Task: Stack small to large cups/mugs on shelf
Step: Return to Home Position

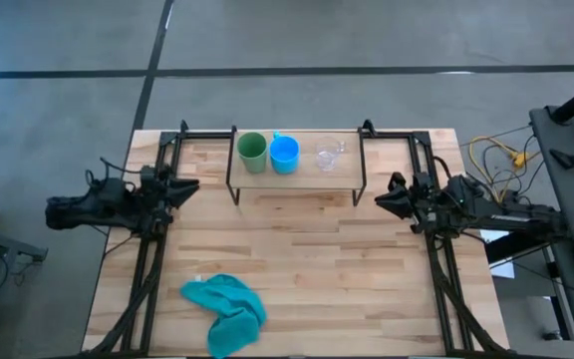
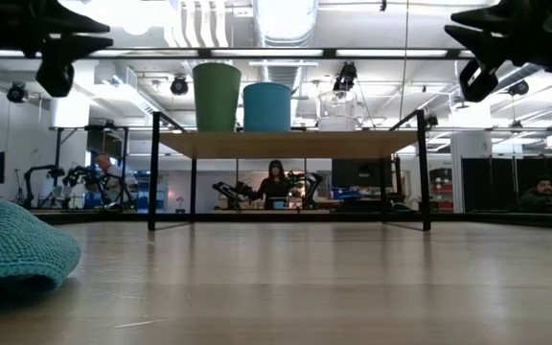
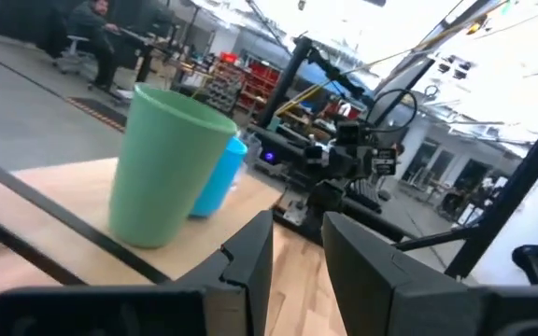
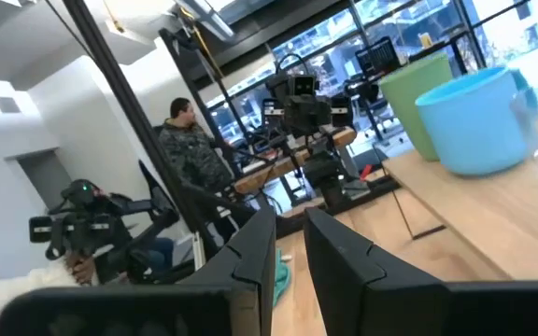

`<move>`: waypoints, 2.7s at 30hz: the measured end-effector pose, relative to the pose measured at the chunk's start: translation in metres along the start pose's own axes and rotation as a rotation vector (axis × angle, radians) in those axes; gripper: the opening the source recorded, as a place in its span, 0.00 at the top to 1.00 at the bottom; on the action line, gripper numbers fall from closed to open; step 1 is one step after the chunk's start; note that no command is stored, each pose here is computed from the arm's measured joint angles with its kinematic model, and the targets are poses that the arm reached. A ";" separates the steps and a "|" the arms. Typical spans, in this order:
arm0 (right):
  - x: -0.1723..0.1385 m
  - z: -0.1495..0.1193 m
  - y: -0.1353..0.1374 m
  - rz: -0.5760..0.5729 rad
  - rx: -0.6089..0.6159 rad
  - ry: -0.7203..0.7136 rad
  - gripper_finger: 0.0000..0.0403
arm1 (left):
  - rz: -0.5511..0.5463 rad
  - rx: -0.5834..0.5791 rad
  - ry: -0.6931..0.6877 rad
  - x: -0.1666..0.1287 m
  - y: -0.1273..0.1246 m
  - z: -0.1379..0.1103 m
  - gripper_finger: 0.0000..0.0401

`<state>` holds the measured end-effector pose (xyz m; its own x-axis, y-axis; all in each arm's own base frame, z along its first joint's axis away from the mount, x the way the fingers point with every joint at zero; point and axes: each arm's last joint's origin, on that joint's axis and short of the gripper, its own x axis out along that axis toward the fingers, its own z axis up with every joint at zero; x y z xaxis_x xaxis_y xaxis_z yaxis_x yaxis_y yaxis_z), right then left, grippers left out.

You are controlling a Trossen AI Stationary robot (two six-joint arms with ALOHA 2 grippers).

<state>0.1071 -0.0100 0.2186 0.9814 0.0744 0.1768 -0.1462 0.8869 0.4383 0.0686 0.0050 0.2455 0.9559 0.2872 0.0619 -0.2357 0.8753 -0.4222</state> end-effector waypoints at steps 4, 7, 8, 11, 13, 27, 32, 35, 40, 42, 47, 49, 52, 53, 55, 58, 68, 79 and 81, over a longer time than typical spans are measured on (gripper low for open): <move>0.000 -0.006 -0.002 0.011 0.007 0.025 0.86 | -0.052 -0.010 -0.016 0.008 0.003 -0.017 0.79; 0.000 -0.008 -0.002 0.050 0.001 0.039 0.86 | -0.118 0.016 0.013 0.013 0.004 -0.031 0.79; -0.001 -0.009 -0.002 0.077 -0.005 0.050 0.86 | -0.135 0.019 0.021 0.013 0.005 -0.034 0.79; -0.001 -0.013 -0.002 0.129 -0.025 0.082 0.86 | -0.155 0.011 0.013 0.016 0.007 -0.042 0.79; -0.001 -0.016 -0.003 0.126 -0.033 0.088 0.86 | -0.164 0.017 0.014 0.017 0.008 -0.046 0.79; -0.004 -0.039 -0.015 0.094 -0.029 0.144 0.86 | -0.167 -0.006 0.054 0.021 0.014 -0.066 0.79; -0.004 -0.039 -0.016 0.092 -0.030 0.146 0.86 | -0.176 0.000 0.044 0.021 0.015 -0.069 0.79; -0.004 -0.039 -0.015 0.093 -0.030 0.146 0.86 | -0.172 0.001 0.053 0.022 0.017 -0.072 0.79; -0.004 -0.039 -0.015 0.093 -0.030 0.146 0.86 | -0.169 0.025 0.064 0.022 0.017 -0.073 0.79; -0.004 -0.039 -0.015 0.092 -0.026 0.146 0.86 | -0.169 0.027 0.063 0.022 0.017 -0.073 0.79; -0.004 -0.039 -0.016 0.084 -0.005 0.143 0.86 | -0.170 0.023 0.061 0.022 0.017 -0.073 0.79; -0.004 -0.039 -0.016 0.084 -0.005 0.143 0.86 | -0.172 0.021 0.056 0.022 0.017 -0.073 0.79; -0.004 -0.039 -0.016 0.084 -0.005 0.143 0.86 | -0.172 0.021 0.056 0.022 0.017 -0.073 0.79; -0.004 -0.039 -0.016 0.084 -0.005 0.143 0.86 | -0.172 0.022 0.056 0.022 0.017 -0.073 0.79; -0.004 -0.039 -0.016 0.084 -0.005 0.143 0.86 | -0.171 0.023 0.060 0.022 0.017 -0.073 0.79; -0.004 -0.039 -0.016 0.084 -0.005 0.143 0.86 | -0.169 0.025 0.065 0.022 0.017 -0.074 0.79; -0.004 -0.039 -0.016 0.083 -0.008 0.145 0.86 | -0.166 0.027 0.071 0.023 0.017 -0.075 0.79; -0.004 -0.039 -0.016 0.083 -0.008 0.144 0.86 | -0.166 0.028 0.073 0.023 0.017 -0.075 0.79; -0.004 -0.038 -0.016 0.084 -0.008 0.144 0.86 | -0.166 0.028 0.073 0.023 0.017 -0.075 0.79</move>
<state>0.1104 -0.0065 0.1772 0.9736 0.2122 0.0840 -0.2277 0.8783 0.4204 0.0996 -0.0025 0.1716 0.9919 0.1102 0.0627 -0.0777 0.9190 -0.3865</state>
